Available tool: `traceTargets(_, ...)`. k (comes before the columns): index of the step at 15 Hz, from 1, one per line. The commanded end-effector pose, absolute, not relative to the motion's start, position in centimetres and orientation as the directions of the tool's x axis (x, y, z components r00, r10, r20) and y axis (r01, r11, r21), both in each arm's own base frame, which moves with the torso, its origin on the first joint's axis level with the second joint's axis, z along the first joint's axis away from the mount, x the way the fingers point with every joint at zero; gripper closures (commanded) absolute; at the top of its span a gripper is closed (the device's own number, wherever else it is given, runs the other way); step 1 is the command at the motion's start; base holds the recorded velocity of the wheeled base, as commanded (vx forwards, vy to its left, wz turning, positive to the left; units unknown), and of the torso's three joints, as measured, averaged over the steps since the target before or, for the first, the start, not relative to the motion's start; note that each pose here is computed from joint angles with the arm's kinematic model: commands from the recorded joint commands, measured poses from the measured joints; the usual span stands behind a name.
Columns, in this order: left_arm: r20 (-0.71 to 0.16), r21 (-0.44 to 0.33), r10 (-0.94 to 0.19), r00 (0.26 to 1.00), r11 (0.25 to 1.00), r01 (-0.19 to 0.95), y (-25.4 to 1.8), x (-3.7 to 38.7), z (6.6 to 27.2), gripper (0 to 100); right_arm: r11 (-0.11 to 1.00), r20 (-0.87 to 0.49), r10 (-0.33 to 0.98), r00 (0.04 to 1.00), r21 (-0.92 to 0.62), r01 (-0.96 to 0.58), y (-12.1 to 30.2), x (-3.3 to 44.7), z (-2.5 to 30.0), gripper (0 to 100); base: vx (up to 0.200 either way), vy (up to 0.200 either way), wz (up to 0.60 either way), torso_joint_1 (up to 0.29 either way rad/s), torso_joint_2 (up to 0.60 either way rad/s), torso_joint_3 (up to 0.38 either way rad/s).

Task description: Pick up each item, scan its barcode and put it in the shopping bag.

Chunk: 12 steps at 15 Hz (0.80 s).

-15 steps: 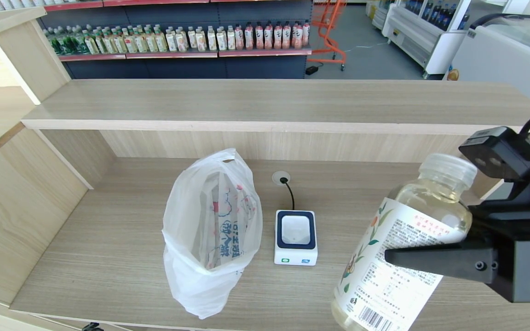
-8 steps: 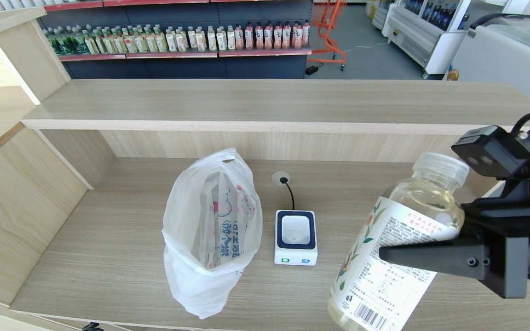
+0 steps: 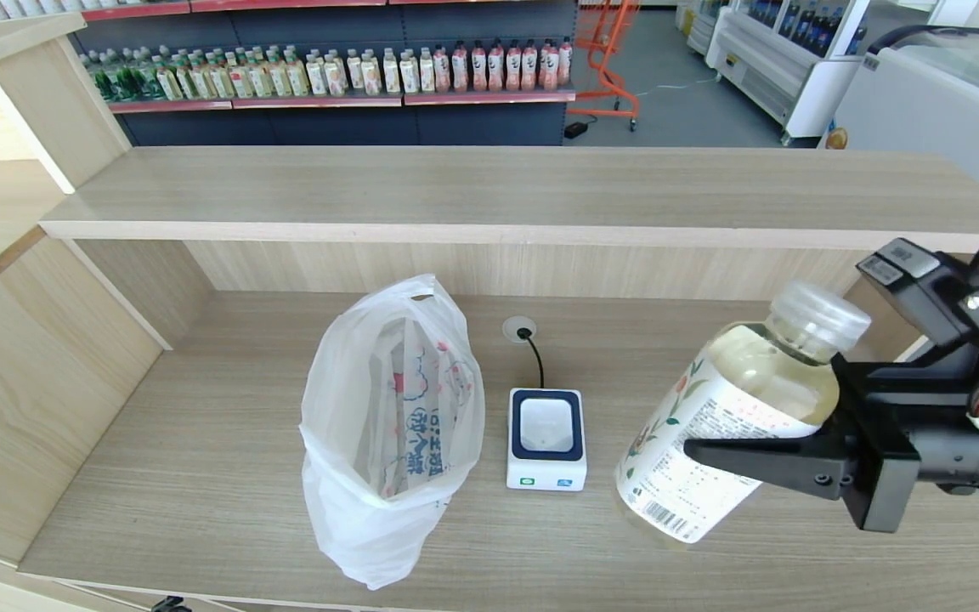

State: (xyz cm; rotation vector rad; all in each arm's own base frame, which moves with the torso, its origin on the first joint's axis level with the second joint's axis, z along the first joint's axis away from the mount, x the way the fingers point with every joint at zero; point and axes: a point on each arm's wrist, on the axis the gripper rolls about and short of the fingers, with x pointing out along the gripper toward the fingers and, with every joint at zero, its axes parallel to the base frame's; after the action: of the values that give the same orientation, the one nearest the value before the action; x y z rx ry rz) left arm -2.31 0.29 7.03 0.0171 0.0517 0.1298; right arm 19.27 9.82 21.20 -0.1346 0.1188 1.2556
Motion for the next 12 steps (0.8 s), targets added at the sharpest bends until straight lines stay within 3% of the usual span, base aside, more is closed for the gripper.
traceTargets(1, -0.052, 0.021, 0.13, 0.99, 0.991, -0.129, 0.3, -2.3, 7.0, 0, 0.372, -0.241, 0.873, 0.425, -0.237, -0.898, 8.0, 23.1, 18.7, 100, 0.0, 0.0, 0.0, 0.0, 0.0, 0.0)
traceTargets(3, -0.052, 0.021, 0.13, 0.99, 0.991, -0.129, 0.3, -2.3, 7.0, 0, 0.297, -0.266, 0.848, 0.458, -0.476, -0.828, 7.6, 26.6, 17.6, 100, 0.0, 0.0, 0.0, 0.0, 0.0, 0.0)
traceTargets(5, -0.05, 0.02, 0.13, 0.99, 0.991, -0.129, 0.3, -2.3, 7.0, 0, 0.255, -0.256, 0.843, 0.472, -0.583, -0.771, 8.0, 28.8, 16.5, 100, 0.0, 0.0, 0.0, 0.0, 0.0, 0.0)
traceTargets(9, -0.052, 0.021, 0.13, 0.99, 0.991, -0.129, 0.3, -2.3, 7.0, 0, 0.218, -0.238, 0.864, 0.443, -0.617, -0.756, 9.6, 32.1, 14.9, 100, 0.0, 0.0, 0.0, 0.0, 0.0, 0.0)
traceTargets(12, -0.05, 0.02, 0.13, 0.99, 0.991, -0.129, 0.3, -2.3, 7.0, 0, 0.147, -0.224, 0.911, 0.347, -0.61, -0.779, 10.8, 33.9, 13.7, 100, 0.0, 0.0, 0.0, 0.0, 0.0, 0.0)
